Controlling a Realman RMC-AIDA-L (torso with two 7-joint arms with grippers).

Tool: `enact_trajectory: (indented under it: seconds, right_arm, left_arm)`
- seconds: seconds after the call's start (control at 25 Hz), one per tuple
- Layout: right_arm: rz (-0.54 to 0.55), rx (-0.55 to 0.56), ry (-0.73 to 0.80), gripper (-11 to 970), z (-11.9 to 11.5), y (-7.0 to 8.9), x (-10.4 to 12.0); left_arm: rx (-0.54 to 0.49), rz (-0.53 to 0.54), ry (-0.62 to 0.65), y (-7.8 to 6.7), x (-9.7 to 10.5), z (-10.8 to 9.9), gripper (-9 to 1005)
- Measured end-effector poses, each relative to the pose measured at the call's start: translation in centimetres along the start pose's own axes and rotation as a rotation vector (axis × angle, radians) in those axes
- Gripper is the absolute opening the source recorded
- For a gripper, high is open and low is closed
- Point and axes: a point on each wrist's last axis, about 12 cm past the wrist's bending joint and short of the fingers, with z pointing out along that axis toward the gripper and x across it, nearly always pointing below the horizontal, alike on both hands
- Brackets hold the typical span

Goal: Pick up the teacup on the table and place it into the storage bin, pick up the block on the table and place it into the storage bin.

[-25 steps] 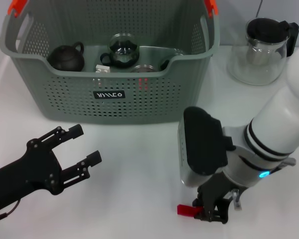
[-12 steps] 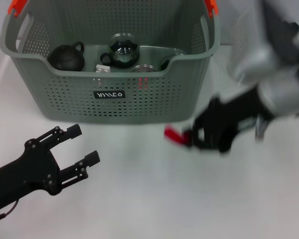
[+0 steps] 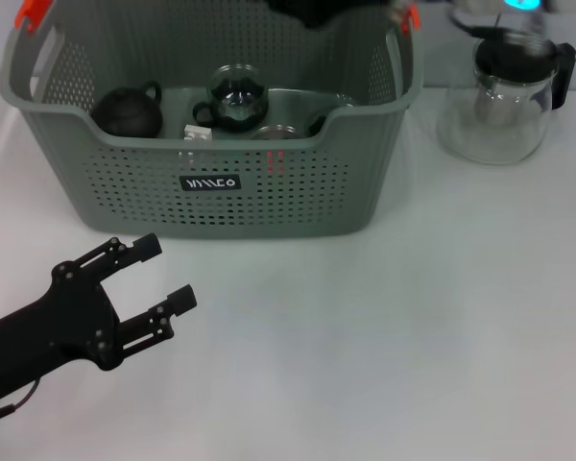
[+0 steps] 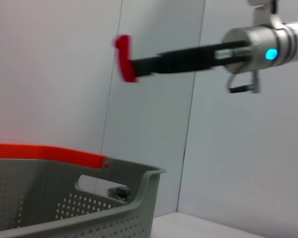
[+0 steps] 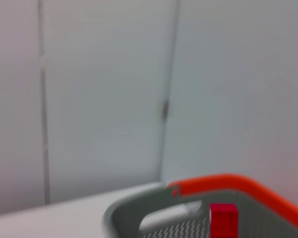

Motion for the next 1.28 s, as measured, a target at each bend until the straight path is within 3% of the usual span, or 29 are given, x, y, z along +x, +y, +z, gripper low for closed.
enact_trajectory:
  seconds: [0.08, 0.12, 0.24, 0.36, 0.68, 0.8, 0.96, 1.04, 1.12, 1.28]
  right_arm:
    - [0.070, 0.042, 0.006, 196, 3.4, -1.4, 0.2]
    - [0.070, 0.042, 0.006, 197, 3.4, -1.4, 0.2]
    - [0.162, 0.088, 0.065, 197, 6.7, -3.2, 1.3]
    - [0.201, 0.112, 0.133, 196, 8.7, -4.0, 2.6]
    - [0.161, 0.078, 0.195, 204, 9.4, -3.5, 3.1]
    - [0.170, 0.089, 0.152, 207, 8.4, -3.9, 2.7]
    - [0.190, 0.068, -0.025, 373, 4.7, -4.1, 1.9]
    - [0.191, 0.026, -0.124, 456, 2.2, -3.8, 2.6]
    - [0.171, -0.039, -0.226, 538, -0.7, -3.0, 4.8]
    - [0.013, -0.156, -0.388, 688, -7.1, 0.1, 11.8]
  left_arm:
    - [0.000, -0.001, 0.000, 0.0, 0.0, 0.0, 763]
    - [0.000, -0.001, 0.000, 0.0, 0.0, 0.0, 763]
    - [-0.002, -0.004, 0.000, -0.1, 0.1, -0.1, 763]
    - [-0.008, -0.007, 0.001, -0.2, 0.1, -0.3, 763]
    - [-0.013, -0.008, -0.001, -0.2, 0.2, -0.4, 763]
    - [-0.012, -0.008, -0.002, -0.2, 0.2, -0.3, 763]
    - [-0.006, -0.009, -0.007, -0.3, 0.2, -0.4, 763]
    - [-0.005, -0.009, -0.009, -0.4, 0.1, -0.4, 763]
    - [-0.004, -0.009, -0.008, -0.4, 0.1, -0.5, 763]
    - [0.018, -0.002, -0.003, -0.4, -0.1, -0.9, 763]
